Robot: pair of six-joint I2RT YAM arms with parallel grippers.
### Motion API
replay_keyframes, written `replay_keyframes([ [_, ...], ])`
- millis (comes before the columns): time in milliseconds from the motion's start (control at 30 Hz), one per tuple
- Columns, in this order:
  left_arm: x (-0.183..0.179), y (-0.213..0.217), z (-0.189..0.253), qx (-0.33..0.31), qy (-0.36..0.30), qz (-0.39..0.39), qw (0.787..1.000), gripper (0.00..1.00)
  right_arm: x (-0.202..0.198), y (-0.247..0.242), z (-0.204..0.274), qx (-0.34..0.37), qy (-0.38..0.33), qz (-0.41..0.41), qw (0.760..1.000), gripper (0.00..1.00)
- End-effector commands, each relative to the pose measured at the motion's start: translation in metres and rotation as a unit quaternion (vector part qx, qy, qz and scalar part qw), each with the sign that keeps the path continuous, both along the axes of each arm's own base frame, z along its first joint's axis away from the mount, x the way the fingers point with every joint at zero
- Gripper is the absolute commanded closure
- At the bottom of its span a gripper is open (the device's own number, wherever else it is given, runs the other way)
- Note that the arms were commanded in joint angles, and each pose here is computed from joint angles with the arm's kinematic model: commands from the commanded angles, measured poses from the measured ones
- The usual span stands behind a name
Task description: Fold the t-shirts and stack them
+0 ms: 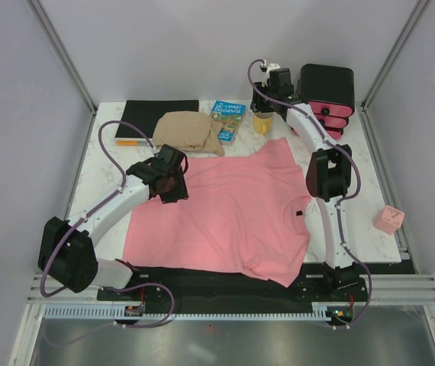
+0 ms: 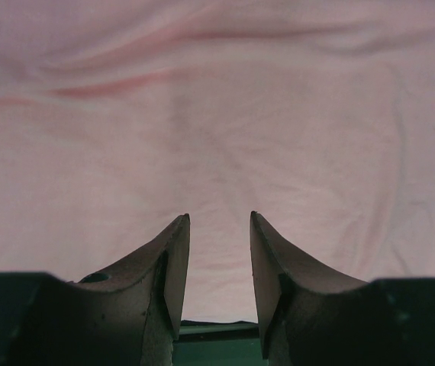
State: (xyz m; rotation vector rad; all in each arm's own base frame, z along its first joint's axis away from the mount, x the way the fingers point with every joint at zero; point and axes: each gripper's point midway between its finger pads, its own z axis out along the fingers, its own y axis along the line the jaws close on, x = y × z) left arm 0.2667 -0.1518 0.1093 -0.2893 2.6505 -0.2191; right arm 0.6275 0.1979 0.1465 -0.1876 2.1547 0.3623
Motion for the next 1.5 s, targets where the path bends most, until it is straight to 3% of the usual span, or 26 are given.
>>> replay_keyframes([
  [0,0.002,0.002,0.006,-0.004,-0.016,0.023,1.0,0.55,-0.003,0.005,0.105,0.029,-0.099,0.009,0.995,0.51],
  [267,0.01,0.0,0.021,-0.012,-0.039,0.029,0.999,0.54,-0.049,-0.026,0.203,0.032,-0.159,-0.043,0.986,0.51],
  [333,0.015,0.0,0.029,-0.012,-0.051,0.028,0.998,0.53,-0.064,-0.033,0.2,0.033,-0.142,-0.053,0.988,0.49],
  [367,0.016,0.0,0.032,-0.011,-0.055,0.028,0.998,0.53,-0.079,-0.048,0.225,0.03,-0.162,-0.084,0.983,0.49],
  [433,0.021,0.0,0.042,-0.013,-0.07,0.028,0.997,0.52,-0.099,-0.063,0.21,0.013,-0.142,-0.108,0.984,0.49],
  [467,0.022,0.0,0.045,-0.014,-0.075,0.029,0.997,0.51,-0.121,-0.079,0.237,0.016,-0.166,-0.137,0.976,0.48],
  [533,0.024,0.002,0.052,-0.016,-0.087,0.035,0.995,0.5,-0.145,-0.095,0.218,-0.001,-0.147,-0.162,0.976,0.48],
  [567,0.024,0.002,0.056,-0.02,-0.094,0.039,0.995,0.5,-0.171,-0.106,0.241,0.024,-0.166,-0.186,0.968,0.48],
  [633,0.026,0.004,0.062,-0.026,-0.103,0.055,0.993,0.49,-0.196,-0.122,0.224,0.013,-0.152,-0.213,0.965,0.46],
  [667,0.028,0.003,0.067,-0.032,-0.113,0.06,0.991,0.49,-0.22,-0.132,0.244,0.031,-0.174,-0.228,0.958,0.46],
  [967,0.058,-0.008,0.112,-0.089,-0.181,0.115,0.973,0.49,-0.322,-0.187,0.279,0.048,-0.203,-0.317,0.925,0.45],
  [1033,0.067,-0.012,0.128,-0.096,-0.196,0.112,0.969,0.49,-0.339,-0.199,0.275,0.038,-0.207,-0.334,0.919,0.45],
  [1167,0.079,-0.029,0.155,-0.123,-0.215,0.095,0.964,0.48,-0.391,-0.238,0.282,0.041,-0.237,-0.409,0.88,0.4],
  [1300,0.085,-0.077,0.186,-0.16,-0.237,0.019,0.958,0.47,-0.415,-0.246,0.227,0.021,-0.154,-0.443,0.883,0.37],
  [1467,0.069,-0.136,0.187,-0.171,-0.221,-0.078,0.957,0.47,-0.44,-0.24,0.196,0.084,-0.139,-0.439,0.884,0.36],
])
